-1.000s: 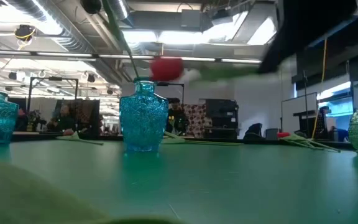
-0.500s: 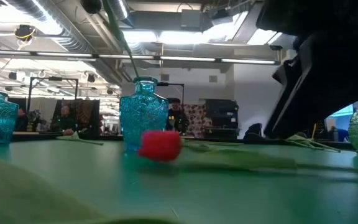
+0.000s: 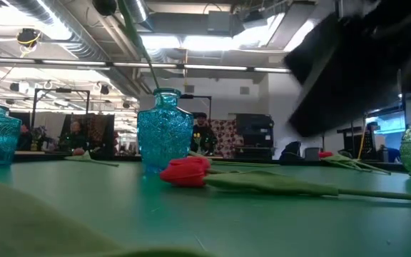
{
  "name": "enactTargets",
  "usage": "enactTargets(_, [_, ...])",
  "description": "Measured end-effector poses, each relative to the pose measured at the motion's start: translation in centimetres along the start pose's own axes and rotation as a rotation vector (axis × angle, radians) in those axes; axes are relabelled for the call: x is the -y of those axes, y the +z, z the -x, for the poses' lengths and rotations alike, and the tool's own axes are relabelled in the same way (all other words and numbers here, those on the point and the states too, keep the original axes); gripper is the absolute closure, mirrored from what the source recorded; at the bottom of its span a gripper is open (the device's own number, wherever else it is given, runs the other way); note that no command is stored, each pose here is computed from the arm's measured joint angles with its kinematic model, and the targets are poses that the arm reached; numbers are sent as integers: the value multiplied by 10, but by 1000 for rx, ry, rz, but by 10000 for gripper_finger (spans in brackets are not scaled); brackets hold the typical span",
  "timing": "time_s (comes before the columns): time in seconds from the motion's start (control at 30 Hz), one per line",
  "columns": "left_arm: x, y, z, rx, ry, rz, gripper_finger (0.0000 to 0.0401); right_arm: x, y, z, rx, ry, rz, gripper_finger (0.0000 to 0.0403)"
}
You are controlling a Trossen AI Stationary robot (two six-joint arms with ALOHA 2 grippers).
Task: Sort flowers into vase by color
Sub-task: Put the right black tulip into the right blue vase
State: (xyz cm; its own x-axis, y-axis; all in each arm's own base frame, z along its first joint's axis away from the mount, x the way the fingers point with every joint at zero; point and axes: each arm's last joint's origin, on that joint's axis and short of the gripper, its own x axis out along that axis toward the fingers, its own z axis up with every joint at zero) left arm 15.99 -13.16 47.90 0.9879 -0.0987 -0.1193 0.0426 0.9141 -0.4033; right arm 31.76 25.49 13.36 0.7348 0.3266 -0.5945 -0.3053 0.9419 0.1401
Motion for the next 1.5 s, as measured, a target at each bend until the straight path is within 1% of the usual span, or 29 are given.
enactTargets(0.07, [0,0,0,0,1,0,136,-1,-6,-12,19,8,11,216])
enactTargets(0.13, [-1,0,0,2,4,0,136,-2,-12,-23,-6,22,39,231])
enactTargets(0.23, [-2,1,0,5,10,1,136,-7,-16,-36,-30,58,73,252])
enactTargets(0.3, [-3,2,2,7,11,2,136,-9,-15,-43,-29,86,74,264])
enactTargets(0.37, [-5,4,4,13,9,6,136,-8,-16,-44,-56,64,69,277])
enactTargets(0.47, [-8,6,7,17,23,6,136,-6,-18,-42,-114,-10,78,307])
enactTargets(0.53, [-10,6,9,14,32,5,136,-6,-17,-39,-161,-42,97,336])
enactTargets(0.63, [-12,7,13,-8,16,33,136,-6,-13,-37,-230,-74,113,386])
enactTargets(0.7, [-14,6,15,-18,20,32,136,-6,-8,-35,-280,-100,123,391])
enactTargets(0.8, [-16,5,16,-31,35,18,136,-6,4,-22,-380,-176,142,390])
enactTargets(0.87, [-17,6,17,-31,34,4,136,-3,12,-5,-461,-252,187,397])
enactTargets(0.97, [-17,6,18,-32,34,-33,136,10,28,31,-553,-405,257,394])
enactTargets(1.03, [-18,5,18,-39,36,-74,136,23,40,61,-599,-491,255,397])
enactTargets(1.1, [-17,5,18,-40,36,-111,136,36,50,87,-591,-528,207,399])
enactTargets(1.13, [-17,5,18,-38,36,-127,136,41,55,99,-551,-540,164,398])
enactTargets(1.17, [-18,5,18,-36,38,-144,136,48,58,112,-507,-551,107,398])
enactTargets(1.23, [-18,6,18,-27,52,-175,136,65,59,133,-419,-570,-68,398])
enactTargets(1.3, [-18,6,18,-20,63,-193,136,83,46,144,-386,-580,-269,400])
enactTargets(1.4, [-18,6,17,-19,64,-214,136,110,17,148,-381,-608,-543,399])
enactTargets(1.43, [-18,6,17,-20,65,-219,136,116,9,147,-377,-607,-622,399])
enactTargets(1.5, [-18,6,17,-21,65,-226,136,126,-7,142,-400,-581,-731,399])
